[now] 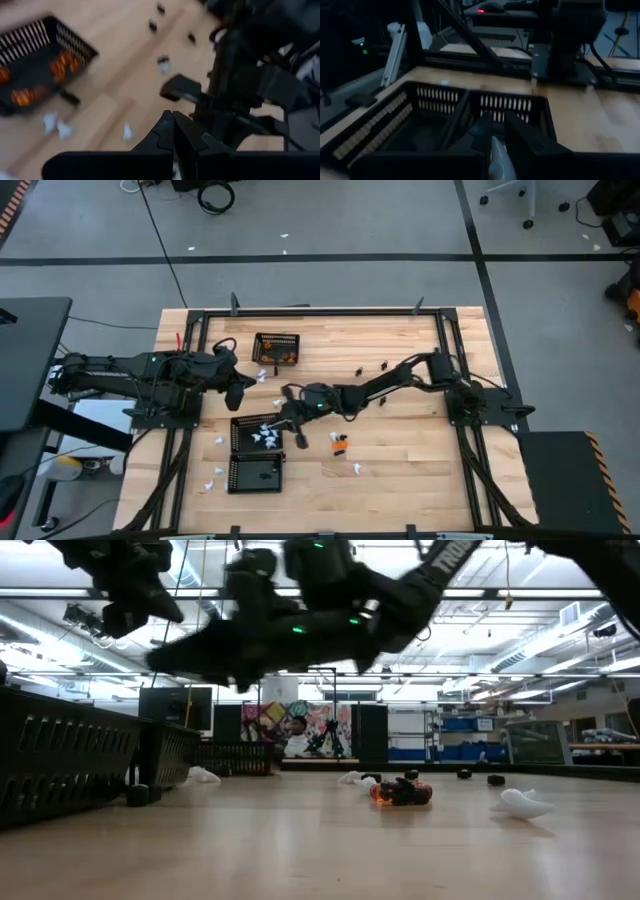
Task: Sort Halloween decoration
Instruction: Put the white toy into the middle black bin, then put the black skeleton toy into the bottom black bin, then put the white toy into the middle black bin
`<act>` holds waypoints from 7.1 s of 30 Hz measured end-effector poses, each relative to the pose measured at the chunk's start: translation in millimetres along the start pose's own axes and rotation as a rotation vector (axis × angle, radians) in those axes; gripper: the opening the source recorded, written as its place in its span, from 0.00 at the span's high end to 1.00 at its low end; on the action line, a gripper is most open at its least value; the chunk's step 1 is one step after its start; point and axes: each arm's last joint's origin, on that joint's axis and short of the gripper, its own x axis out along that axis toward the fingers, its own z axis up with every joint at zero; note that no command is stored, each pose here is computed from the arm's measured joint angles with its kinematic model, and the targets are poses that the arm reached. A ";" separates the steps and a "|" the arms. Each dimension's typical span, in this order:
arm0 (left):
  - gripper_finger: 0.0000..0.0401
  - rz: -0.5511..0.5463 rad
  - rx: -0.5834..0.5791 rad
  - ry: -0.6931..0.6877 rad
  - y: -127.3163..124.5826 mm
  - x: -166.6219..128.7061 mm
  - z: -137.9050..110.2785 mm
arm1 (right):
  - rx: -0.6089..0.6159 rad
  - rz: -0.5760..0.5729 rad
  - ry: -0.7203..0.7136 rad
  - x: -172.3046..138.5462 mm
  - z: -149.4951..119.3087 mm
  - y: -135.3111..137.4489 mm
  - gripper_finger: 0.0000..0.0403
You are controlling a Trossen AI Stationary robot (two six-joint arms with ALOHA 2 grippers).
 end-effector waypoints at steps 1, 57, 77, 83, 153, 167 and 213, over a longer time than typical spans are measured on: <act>0.98 0.004 -0.002 0.022 0.9 0.0 -1.8 | 0.001 0.010 0.007 6.9 1.5 -0.2 0.87; 0.87 0.084 -0.002 0.124 23.1 76.7 -22.8 | 0.330 -0.203 0.321 -187.9 -20.0 7.8 0.67; 0.87 0.086 -0.050 0.043 24.3 80.4 -13.7 | 0.194 -0.423 0.221 -196.8 -97.8 3.2 0.44; 0.87 0.085 -0.055 0.047 24.2 80.2 -14.2 | 0.208 -0.442 0.196 -189.1 -115.9 -0.1 0.46; 0.87 -0.062 0.101 -0.058 23.3 38.5 -12.3 | 0.073 0.192 0.279 43.5 20.0 71.6 0.90; 0.87 -0.093 0.113 -0.078 24.2 29.6 -17.1 | 0.155 0.143 0.360 70.9 14.4 69.8 0.68; 0.87 -0.092 0.081 -0.029 25.3 30.4 -20.9 | 0.320 -0.411 0.222 -157.5 31.5 75.0 0.75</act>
